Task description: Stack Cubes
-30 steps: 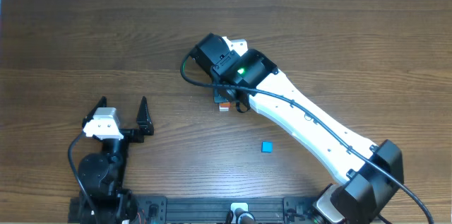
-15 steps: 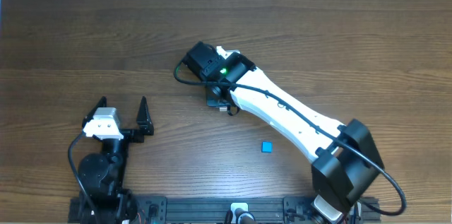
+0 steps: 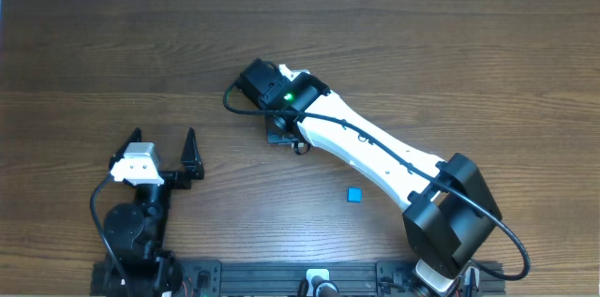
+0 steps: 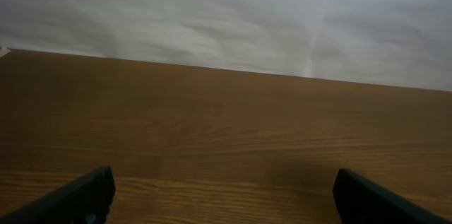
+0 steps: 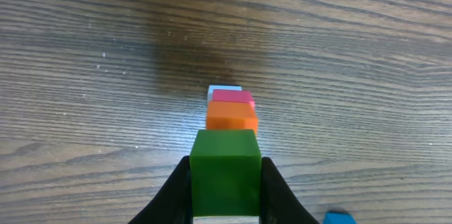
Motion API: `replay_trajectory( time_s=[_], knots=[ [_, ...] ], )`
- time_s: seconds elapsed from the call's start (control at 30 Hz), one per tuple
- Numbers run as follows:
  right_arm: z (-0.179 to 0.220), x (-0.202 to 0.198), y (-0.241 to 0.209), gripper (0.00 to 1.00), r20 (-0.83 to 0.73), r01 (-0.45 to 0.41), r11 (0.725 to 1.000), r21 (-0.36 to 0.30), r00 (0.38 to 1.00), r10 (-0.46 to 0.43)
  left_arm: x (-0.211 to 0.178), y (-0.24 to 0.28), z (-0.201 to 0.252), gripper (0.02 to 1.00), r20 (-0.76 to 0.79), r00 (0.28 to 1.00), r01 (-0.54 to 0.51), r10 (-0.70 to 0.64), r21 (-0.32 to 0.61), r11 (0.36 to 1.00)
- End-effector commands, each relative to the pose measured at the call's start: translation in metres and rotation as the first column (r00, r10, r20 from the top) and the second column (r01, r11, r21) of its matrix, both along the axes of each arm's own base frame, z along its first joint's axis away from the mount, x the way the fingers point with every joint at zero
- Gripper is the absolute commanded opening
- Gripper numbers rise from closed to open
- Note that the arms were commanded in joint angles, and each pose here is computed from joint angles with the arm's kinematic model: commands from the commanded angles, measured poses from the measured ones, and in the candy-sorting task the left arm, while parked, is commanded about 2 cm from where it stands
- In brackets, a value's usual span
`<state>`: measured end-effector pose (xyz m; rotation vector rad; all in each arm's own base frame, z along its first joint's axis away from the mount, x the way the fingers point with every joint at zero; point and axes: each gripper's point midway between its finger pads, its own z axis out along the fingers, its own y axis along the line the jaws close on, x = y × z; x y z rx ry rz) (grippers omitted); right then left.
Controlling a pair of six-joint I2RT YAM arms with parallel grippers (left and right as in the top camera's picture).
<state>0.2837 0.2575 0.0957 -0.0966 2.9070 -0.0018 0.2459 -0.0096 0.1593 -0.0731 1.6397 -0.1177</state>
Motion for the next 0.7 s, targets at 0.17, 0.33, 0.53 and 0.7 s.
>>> replay_trajectory(
  time_s=[0.17, 0.33, 0.53, 0.7],
  knots=[
    [-0.0094, -0.003, 0.0036, 0.012, -0.013, -0.002, 1.0, -0.01, 1.0, 0.001, -0.0001, -0.0025, -0.0014, 1.0, 0.0, 1.0, 0.013, -0.013, 0.014, 1.0],
    [-0.0098, -0.002, 0.0017, 0.012, -0.006, 0.001, 1.0, -0.021, 1.0, -0.001, -0.0001, -0.0025, -0.0015, 0.998, 0.0, 1.0, 0.013, -0.013, 0.014, 1.0],
    [-0.0114, -0.002, -0.0006, 0.012, -0.004, 0.017, 0.999, -0.028, 1.0, -0.017, -0.0001, -0.0025, -0.0014, 1.0, 0.0, 1.0, 0.013, -0.013, 0.014, 1.0],
    [-0.014, -0.0027, -0.0039, 0.012, -0.003, 0.04, 0.999, -0.037, 0.999, -0.04, -0.0001, -0.0025, -0.0014, 1.0, 0.0, 1.0, 0.013, -0.013, 0.014, 1.0]
  ],
)
